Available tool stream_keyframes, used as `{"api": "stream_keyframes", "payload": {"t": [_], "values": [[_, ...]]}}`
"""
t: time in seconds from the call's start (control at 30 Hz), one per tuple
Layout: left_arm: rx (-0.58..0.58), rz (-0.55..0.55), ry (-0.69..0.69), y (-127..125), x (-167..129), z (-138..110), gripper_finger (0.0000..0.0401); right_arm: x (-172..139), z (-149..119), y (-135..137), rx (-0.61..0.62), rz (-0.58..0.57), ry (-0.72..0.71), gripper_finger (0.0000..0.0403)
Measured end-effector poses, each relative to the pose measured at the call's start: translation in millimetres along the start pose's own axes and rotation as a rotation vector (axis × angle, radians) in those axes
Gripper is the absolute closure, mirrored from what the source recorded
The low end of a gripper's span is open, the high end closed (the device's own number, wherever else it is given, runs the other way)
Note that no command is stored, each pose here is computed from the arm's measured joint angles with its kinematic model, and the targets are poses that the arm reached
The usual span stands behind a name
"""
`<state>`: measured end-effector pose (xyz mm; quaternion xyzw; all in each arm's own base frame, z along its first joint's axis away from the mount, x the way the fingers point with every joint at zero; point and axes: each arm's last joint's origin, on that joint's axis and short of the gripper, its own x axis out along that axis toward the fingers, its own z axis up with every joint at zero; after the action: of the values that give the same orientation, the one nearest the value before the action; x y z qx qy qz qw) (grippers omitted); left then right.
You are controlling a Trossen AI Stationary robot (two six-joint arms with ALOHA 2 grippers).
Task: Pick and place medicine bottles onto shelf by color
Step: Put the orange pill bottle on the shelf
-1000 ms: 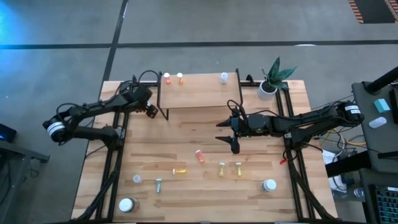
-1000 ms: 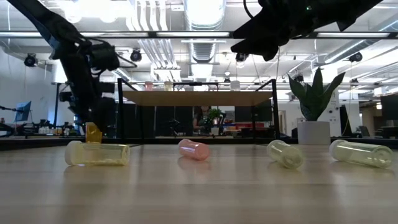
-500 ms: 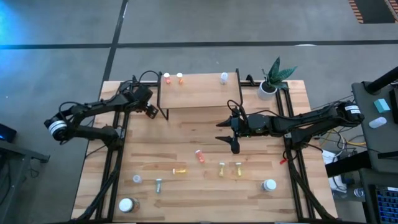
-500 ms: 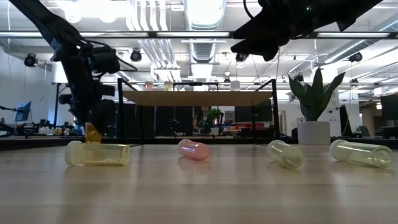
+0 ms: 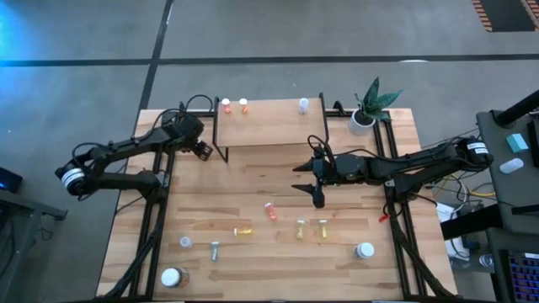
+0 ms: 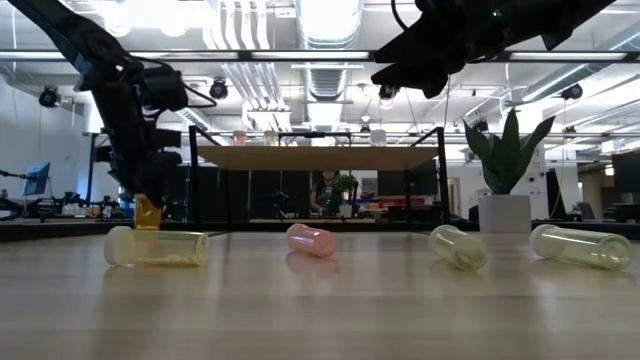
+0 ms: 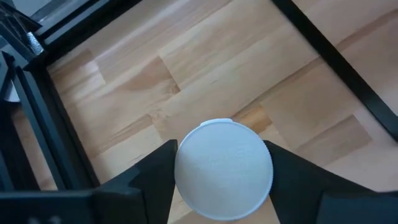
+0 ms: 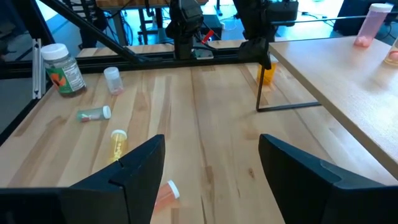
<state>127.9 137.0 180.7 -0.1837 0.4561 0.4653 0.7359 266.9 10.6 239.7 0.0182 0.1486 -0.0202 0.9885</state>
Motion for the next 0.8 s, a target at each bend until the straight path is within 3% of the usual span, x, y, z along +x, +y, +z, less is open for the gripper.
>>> {"api": "stream_keyframes", "payload": {"t": [0.23,0.57,0.8], "values": [[0.004,-0.002,0.005,6.1,-27.5,8.6,0.0205,0.0,0.0,0.0,0.000,0.000,0.000,0.0154],[-0.007,-0.016,-0.085,24.8,-103.6,23.5,0.0205,0.0,0.0,0.0,-0.004,0.000,0.000,0.0154],[0.021,-0.132,-0.200,29.9,-144.1,42.2,0.0205,0.0,0.1,0.0,-0.004,0.000,-0.001,0.0154]]}}
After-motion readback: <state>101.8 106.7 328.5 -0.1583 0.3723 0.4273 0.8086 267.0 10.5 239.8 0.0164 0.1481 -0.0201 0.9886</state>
